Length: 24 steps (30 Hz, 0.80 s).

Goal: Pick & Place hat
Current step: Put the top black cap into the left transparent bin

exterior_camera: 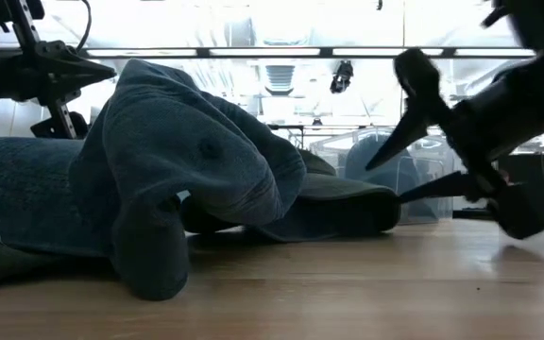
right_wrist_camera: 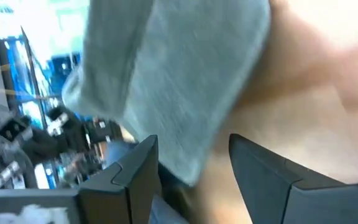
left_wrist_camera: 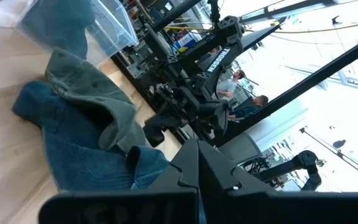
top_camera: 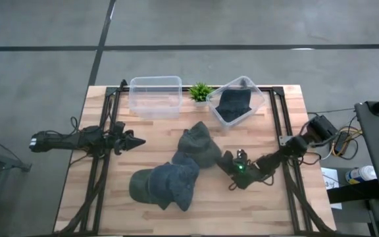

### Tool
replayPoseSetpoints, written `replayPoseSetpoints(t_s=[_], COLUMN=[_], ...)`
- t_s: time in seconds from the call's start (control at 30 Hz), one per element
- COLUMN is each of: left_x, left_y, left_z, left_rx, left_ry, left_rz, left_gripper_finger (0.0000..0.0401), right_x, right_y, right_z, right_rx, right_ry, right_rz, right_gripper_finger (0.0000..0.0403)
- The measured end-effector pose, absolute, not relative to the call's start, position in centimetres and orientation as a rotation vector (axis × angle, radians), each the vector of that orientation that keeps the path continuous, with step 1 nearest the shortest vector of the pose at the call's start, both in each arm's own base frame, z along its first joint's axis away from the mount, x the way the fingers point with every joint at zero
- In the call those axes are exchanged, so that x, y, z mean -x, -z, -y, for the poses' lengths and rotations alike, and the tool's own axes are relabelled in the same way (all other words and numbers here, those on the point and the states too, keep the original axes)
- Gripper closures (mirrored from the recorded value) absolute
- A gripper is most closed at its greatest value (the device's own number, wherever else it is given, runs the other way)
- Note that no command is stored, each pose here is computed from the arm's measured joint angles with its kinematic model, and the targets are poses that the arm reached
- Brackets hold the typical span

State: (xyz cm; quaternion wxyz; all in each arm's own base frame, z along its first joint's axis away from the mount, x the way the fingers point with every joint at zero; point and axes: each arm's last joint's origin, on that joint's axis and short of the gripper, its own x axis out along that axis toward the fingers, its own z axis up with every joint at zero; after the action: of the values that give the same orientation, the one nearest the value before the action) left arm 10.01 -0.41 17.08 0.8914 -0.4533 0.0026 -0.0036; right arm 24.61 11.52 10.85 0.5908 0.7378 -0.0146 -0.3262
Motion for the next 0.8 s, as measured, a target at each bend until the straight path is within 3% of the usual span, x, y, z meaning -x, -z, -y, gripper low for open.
replayPoseSetpoints(t_s=[0.37, 0.47, 0.67, 0.8], left_x=[-10.0, -10.0, -10.0, -10.0], left_y=[-17.1, -17.1, -17.1, -17.0], left_z=[0.4, 0.4, 0.4, 0.4], left_rx=[0.931, 0.913, 0.911, 0.911], left_ry=[0.007, 0.007, 0.007, 0.004], left_rz=[-0.006, -0.006, -0.006, -0.013], left_gripper_finger=[0.0401, 0.0401, 0.0401, 0.0401], right_x=[-25.1, -25.2, -25.6, -26.4], right_y=[-10.7, -10.7, -11.4, -13.1], right_z=[-10.0, -10.0, -10.1, -10.5], right_rx=[-1.694, -1.681, -1.654, -1.604], right_ry=[0.814, 0.812, 0.783, 0.733], right_rz=[0.051, 0.029, 0.041, 0.031], right_gripper_finger=[0.0219, 0.0254, 0.0375, 0.0389])
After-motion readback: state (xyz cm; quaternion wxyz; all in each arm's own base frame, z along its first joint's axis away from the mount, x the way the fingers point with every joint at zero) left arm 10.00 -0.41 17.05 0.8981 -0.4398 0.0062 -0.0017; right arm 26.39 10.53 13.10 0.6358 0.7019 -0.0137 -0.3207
